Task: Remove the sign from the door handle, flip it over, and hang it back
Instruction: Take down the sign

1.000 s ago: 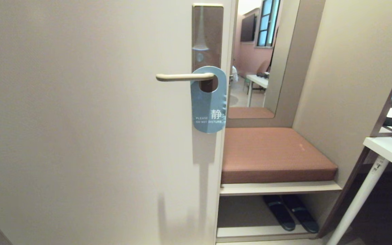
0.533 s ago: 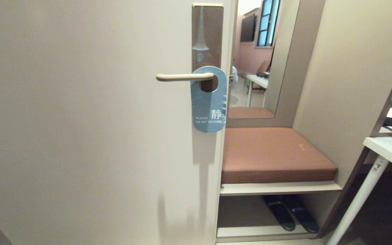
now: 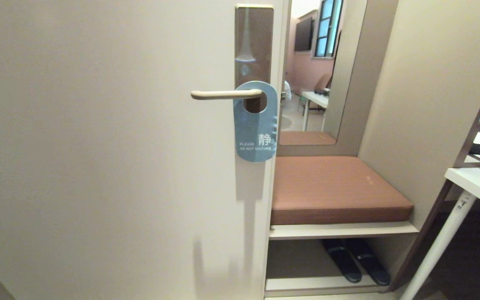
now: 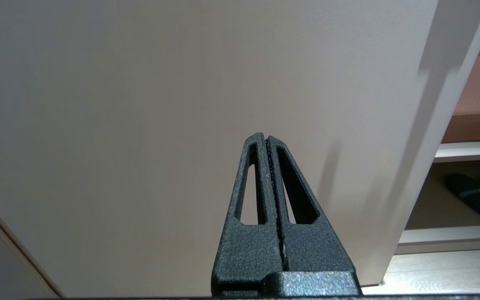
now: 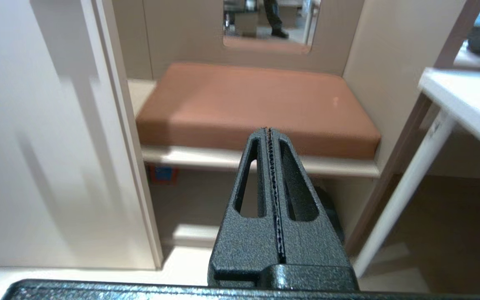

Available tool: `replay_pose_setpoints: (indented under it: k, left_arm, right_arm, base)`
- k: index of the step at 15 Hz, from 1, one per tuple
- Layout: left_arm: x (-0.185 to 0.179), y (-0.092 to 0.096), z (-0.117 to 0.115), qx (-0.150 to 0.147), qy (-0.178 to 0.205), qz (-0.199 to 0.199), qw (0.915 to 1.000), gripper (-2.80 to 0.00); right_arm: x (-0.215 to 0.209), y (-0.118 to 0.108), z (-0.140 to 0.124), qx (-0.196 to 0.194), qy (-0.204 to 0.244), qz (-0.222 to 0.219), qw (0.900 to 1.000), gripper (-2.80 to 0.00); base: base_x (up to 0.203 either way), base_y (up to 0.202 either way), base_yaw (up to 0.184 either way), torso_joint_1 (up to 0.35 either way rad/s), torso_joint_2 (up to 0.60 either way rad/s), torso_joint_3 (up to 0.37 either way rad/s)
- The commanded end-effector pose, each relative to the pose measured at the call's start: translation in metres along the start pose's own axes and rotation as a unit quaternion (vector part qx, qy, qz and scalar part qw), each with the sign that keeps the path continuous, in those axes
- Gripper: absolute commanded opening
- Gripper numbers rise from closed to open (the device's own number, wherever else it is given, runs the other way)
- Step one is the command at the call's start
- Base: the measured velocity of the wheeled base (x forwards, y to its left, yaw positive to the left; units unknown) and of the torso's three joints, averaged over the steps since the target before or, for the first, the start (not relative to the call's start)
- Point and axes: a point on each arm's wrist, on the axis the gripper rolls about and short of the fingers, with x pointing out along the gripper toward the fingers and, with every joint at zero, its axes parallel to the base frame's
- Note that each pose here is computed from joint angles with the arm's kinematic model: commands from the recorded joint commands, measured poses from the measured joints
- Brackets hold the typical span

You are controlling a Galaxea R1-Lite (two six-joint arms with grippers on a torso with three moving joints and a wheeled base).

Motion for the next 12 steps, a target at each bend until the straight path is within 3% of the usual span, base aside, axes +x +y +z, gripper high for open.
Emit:
replay_pose_setpoints:
  k: [1,7,9,12]
  left_arm:
    - [0.0,0.0,0.0,0.0,0.0,0.0,1.0,-2.8]
    - [0.0,0.0,0.0,0.0,0.0,0.0,1.0,-2.8]
    - [0.0,0.0,0.0,0.0,0.0,0.0,1.0,-2.8]
    - [0.0,0.0,0.0,0.0,0.0,0.001,1.0,-2.8]
  right_arm:
    - [0.029,-0.001,0.035,0.003,0.04,0.002,0.999,-2.8]
    - [0.105,-0.002,0.123,0.008,0.015,0.015,1.0,-2.8]
    - [0.129,-0.001,0.143,0.007,0.008,0.055,0.998,-2.8]
    - [0.152,0.006,0.154,-0.002,0.013,0.179,0.984,-2.8]
  base:
    - [0.0,0.0,0.0,0.0,0.0,0.0]
    - [0.0,0.0,0.0,0.0,0.0,0.0]
    - [0.0,0.0,0.0,0.0,0.0,0.0]
    - [0.0,0.0,0.0,0.0,0.0,0.0]
